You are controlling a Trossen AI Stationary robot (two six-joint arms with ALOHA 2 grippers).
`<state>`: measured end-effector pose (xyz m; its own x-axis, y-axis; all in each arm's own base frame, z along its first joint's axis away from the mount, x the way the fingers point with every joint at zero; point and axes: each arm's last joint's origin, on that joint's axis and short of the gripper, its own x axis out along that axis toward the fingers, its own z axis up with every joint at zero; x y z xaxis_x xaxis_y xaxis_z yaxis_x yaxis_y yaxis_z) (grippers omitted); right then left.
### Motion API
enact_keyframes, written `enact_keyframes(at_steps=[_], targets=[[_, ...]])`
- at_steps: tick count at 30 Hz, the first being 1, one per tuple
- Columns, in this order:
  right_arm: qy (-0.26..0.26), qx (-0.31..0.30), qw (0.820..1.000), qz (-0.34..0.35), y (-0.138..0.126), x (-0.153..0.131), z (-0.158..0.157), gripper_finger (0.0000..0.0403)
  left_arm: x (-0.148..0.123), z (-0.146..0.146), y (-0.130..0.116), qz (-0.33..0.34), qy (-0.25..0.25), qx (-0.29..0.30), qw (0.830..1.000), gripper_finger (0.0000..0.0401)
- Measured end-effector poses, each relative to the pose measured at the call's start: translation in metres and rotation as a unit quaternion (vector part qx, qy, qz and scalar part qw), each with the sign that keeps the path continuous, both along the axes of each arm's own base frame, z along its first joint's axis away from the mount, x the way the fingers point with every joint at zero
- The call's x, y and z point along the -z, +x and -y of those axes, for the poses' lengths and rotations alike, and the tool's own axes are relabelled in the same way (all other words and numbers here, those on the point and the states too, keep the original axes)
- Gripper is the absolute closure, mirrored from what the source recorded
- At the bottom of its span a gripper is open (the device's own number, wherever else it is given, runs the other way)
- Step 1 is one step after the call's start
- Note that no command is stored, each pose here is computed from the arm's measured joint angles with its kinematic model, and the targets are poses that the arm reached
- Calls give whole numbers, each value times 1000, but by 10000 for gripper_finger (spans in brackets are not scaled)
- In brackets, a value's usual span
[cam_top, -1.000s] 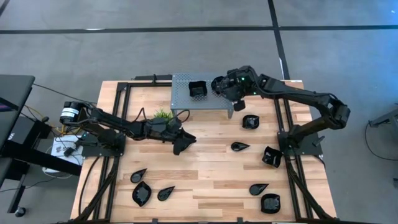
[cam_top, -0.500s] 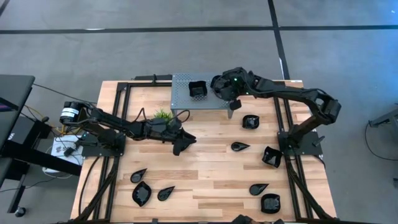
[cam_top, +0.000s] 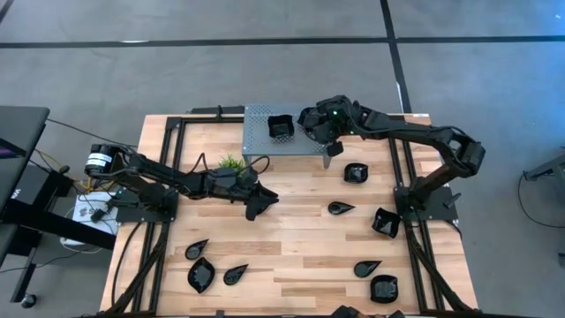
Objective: Pick & Place Mini shaped plates
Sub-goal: Stack the black leaf-shaped plate on top of the black leaf-shaped plate on the shelf
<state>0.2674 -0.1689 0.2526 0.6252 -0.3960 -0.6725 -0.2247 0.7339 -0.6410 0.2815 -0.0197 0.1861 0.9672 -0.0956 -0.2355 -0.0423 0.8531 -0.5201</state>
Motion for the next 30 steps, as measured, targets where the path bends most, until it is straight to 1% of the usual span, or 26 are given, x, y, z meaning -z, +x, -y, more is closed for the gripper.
enact_keyframes(at_steps=[4,6,8,12,13,17,24,27,30], targets=[[0,-1,1000,-3,0,0,0,330,0,0,0,0,0,0,1000,295],[-7,-8,1000,-7,0,0,0,337,0,0,0,0,0,0,1000,295],[-13,-15,1000,-10,0,0,0,351,0,0,0,0,0,0,1000,295],[-15,-18,1000,-14,-1,1,0,392,0,0,0,0,0,0,1000,295],[-15,-19,1000,-16,-1,1,0,396,0,0,0,0,0,0,1000,295],[-15,-20,1000,-18,-1,1,0,391,0,0,0,0,0,0,1000,295],[-19,-19,1000,-14,0,0,0,399,0,0,0,0,0,0,1000,295],[-16,-21,999,-19,0,1,-1,385,0,0,0,0,0,0,1000,295],[-16,-13,1000,-21,1,0,-5,364,0,0,0,0,0,0,1000,295]])
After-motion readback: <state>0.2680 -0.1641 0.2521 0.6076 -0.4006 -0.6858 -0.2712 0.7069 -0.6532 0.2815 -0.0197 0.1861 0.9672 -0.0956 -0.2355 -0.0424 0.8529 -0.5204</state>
